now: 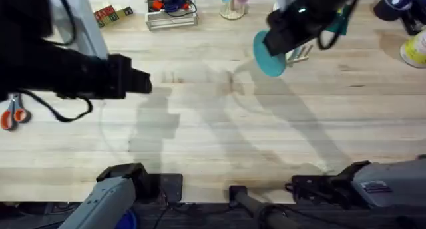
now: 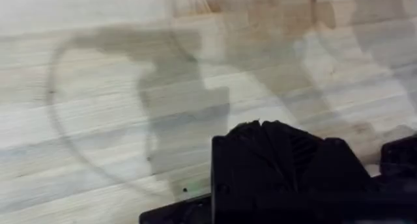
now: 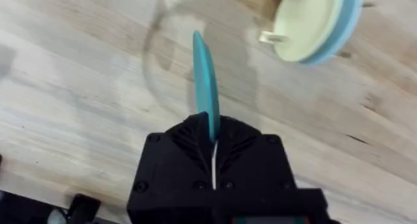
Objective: Pick up the plates from the table one by one and place each into a slot on the dish rack.
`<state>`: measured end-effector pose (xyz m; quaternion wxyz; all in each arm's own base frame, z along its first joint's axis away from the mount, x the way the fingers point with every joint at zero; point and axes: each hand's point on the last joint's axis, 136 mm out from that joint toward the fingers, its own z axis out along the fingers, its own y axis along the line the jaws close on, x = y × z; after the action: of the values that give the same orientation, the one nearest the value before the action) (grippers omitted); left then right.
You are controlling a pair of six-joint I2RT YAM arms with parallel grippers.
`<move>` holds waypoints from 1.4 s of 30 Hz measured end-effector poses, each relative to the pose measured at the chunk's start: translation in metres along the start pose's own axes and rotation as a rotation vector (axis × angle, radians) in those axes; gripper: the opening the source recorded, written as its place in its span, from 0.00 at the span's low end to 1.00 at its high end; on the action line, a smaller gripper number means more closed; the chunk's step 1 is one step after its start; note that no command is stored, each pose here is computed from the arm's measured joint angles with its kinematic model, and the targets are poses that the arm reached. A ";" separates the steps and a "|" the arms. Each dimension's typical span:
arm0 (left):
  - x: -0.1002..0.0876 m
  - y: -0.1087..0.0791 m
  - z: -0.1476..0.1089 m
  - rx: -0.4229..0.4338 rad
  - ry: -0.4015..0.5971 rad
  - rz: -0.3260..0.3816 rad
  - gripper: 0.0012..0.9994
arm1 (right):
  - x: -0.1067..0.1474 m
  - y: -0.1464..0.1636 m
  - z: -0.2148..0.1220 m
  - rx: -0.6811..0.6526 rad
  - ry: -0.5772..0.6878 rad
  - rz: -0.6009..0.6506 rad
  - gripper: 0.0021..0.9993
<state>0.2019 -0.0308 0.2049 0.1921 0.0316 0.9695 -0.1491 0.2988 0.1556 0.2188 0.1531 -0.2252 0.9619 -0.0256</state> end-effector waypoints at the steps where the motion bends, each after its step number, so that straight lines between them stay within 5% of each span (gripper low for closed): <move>1: -0.003 0.000 -0.007 -0.012 -0.014 0.005 0.04 | 0.001 -0.005 -0.005 0.005 -0.011 0.007 0.03; 12: -0.025 -0.011 -0.061 -0.069 -0.126 0.076 0.04 | 0.029 -0.057 -0.055 0.062 -0.098 0.091 0.03; 31: -0.037 -0.024 -0.101 -0.091 -0.218 0.136 0.05 | 0.039 -0.111 -0.079 0.139 -0.153 0.187 0.03; 33: -0.037 -0.024 -0.101 -0.093 -0.217 0.139 0.22 | 0.038 -0.118 -0.079 0.141 -0.164 0.203 0.03; 38: -0.036 -0.023 -0.101 -0.097 -0.216 0.136 0.96 | 0.032 -0.131 -0.080 0.110 -0.207 0.242 0.03; 42: -0.037 -0.023 -0.101 -0.099 -0.216 0.137 1.00 | 0.032 -0.145 -0.077 0.109 -0.214 0.278 0.03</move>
<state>0.1963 -0.0220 0.3143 0.3061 0.0721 0.9450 -0.0902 0.3098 0.0101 0.3003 0.2685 -0.0829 0.9592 -0.0322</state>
